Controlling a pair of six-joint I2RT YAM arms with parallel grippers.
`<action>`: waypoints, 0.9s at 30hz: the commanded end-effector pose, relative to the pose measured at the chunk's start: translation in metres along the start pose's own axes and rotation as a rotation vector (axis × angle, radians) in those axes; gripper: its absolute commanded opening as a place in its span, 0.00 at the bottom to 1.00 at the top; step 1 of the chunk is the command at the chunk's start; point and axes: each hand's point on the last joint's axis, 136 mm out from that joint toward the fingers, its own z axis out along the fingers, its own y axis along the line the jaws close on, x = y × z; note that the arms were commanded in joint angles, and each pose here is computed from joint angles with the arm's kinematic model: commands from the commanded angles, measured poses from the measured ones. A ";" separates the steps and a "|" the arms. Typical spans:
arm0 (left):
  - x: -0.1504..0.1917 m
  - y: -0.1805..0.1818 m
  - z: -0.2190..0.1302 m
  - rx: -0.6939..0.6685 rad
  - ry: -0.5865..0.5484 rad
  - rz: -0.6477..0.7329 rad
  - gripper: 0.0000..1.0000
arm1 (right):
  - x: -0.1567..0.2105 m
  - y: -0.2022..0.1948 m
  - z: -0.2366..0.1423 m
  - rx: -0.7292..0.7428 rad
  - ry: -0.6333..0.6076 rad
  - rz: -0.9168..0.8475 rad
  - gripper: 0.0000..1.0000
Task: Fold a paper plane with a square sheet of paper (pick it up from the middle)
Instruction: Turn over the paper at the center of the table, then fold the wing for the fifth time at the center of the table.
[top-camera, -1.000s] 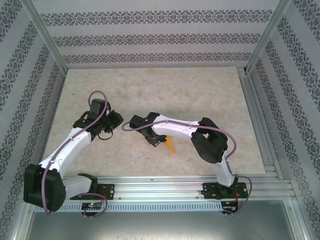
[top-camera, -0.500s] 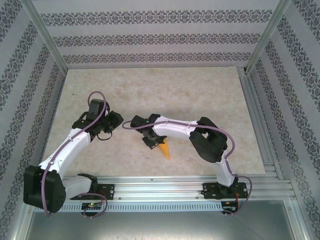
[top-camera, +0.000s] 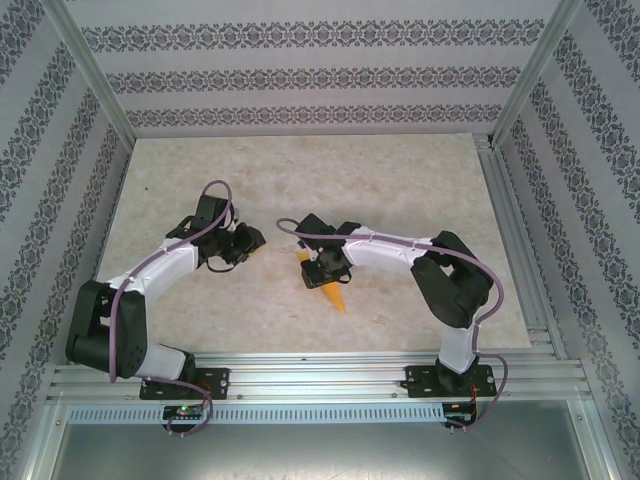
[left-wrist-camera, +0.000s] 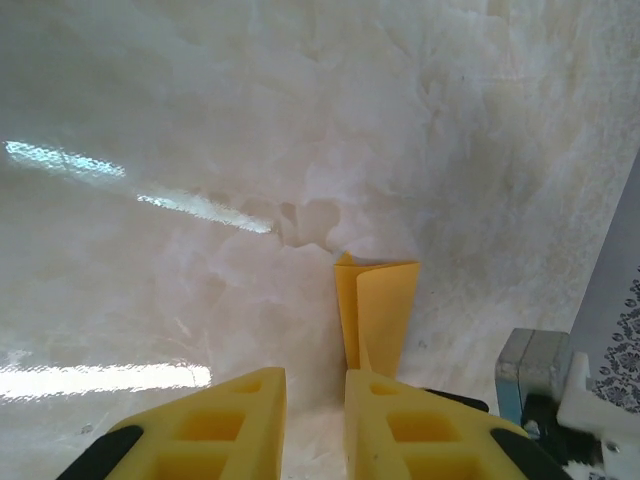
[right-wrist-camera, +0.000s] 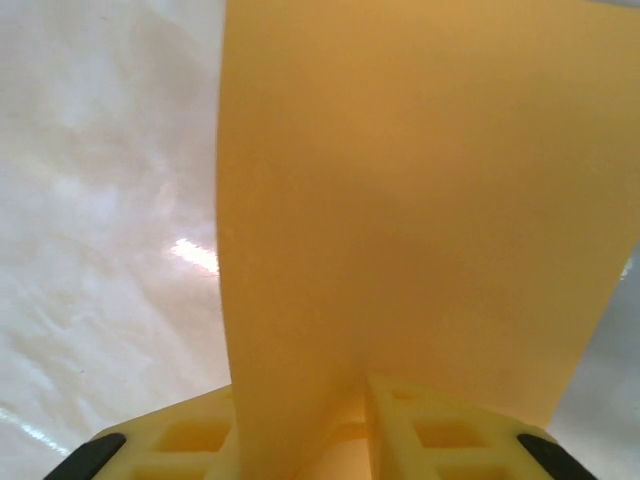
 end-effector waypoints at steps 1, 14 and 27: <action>-0.005 -0.028 0.005 0.082 0.011 0.045 0.24 | -0.008 0.014 -0.017 -0.049 -0.067 -0.027 0.30; 0.023 -0.043 0.055 0.115 0.163 0.044 0.27 | 0.006 0.006 -0.007 -0.038 -0.084 -0.059 0.17; 0.051 -0.051 0.097 0.105 0.281 -0.044 0.44 | 0.005 0.008 -0.001 -0.057 -0.124 -0.084 0.13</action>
